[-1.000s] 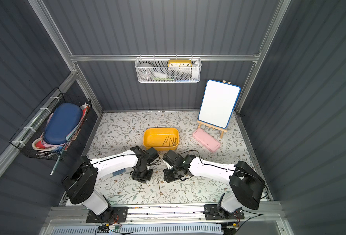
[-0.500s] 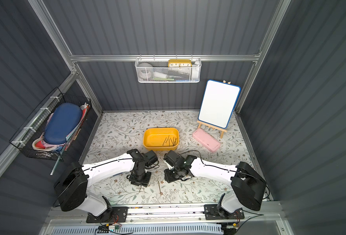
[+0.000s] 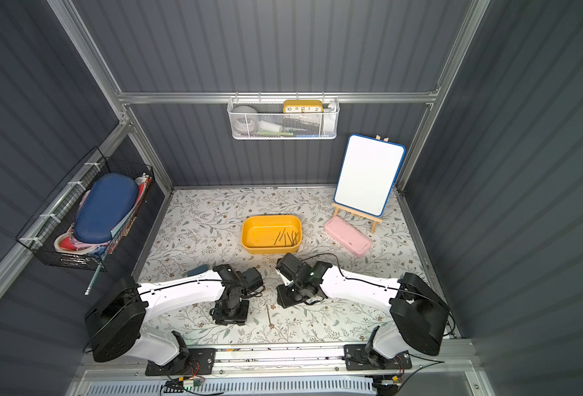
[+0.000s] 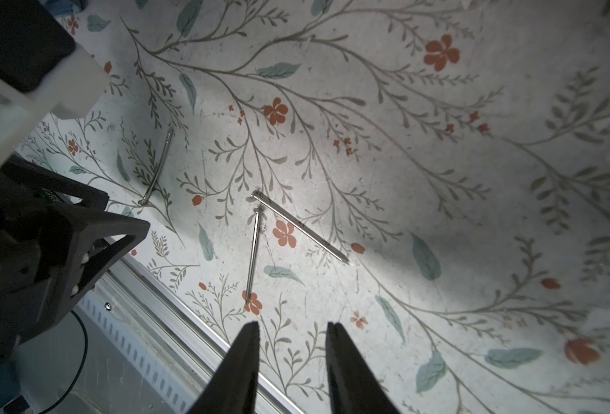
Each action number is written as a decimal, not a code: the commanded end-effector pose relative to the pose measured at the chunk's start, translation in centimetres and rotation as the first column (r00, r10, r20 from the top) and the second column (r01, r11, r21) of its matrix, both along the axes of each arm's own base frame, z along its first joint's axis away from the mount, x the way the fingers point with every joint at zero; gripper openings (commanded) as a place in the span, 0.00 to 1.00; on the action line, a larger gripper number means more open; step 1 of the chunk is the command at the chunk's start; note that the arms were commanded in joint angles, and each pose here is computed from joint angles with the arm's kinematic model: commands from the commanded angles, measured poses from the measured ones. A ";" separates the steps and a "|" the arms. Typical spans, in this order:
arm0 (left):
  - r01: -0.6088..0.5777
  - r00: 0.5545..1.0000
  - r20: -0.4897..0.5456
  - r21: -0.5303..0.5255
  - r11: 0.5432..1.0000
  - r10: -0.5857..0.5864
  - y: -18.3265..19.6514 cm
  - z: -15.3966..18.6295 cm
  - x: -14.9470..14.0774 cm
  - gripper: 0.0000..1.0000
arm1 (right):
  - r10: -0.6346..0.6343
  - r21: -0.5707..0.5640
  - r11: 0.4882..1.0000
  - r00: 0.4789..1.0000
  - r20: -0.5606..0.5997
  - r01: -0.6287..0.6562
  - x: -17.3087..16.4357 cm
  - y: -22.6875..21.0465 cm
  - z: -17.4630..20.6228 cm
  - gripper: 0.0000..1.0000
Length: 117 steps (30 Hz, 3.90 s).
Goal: Put the nails on the desktop into the storage box
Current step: Pick up the nail from the center of the board.
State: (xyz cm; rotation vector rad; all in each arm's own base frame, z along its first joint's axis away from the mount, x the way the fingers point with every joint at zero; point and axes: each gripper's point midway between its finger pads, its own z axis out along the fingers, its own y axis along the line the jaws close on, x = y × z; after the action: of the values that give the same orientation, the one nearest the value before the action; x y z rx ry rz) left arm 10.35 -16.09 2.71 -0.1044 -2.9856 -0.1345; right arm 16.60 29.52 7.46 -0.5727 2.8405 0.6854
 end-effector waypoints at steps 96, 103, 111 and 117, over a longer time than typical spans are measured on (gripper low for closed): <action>0.018 0.991 0.130 -0.141 0.990 0.001 -5.9 3.4 2.3 0.00 | 0.014 -0.001 1.000 0.997 0.074 -0.014 0.6 -0.8 2.2 0.35; 0.091 0.989 0.134 -0.193 0.977 -0.065 -7.6 7.3 2.0 0.00 | -0.060 0.005 0.998 0.994 0.086 0.060 1.7 -3.3 2.8 0.35; 0.220 0.965 0.198 -0.269 0.938 -0.170 -11.2 10.9 4.1 0.00 | -0.199 -0.005 0.980 0.977 0.077 0.200 3.9 -7.4 3.1 0.35; 0.307 0.936 0.273 -0.319 0.897 -0.223 -13.9 11.4 9.5 0.00 | -0.244 -0.004 0.969 0.967 0.073 0.245 4.6 -8.9 3.4 0.35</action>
State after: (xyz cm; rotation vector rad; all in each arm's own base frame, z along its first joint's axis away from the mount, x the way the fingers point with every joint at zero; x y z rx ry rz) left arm 18.08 -30.07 14.88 -0.4624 -3.1902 0.4147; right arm 21.75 21.51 11.20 -0.2376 2.7568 0.6181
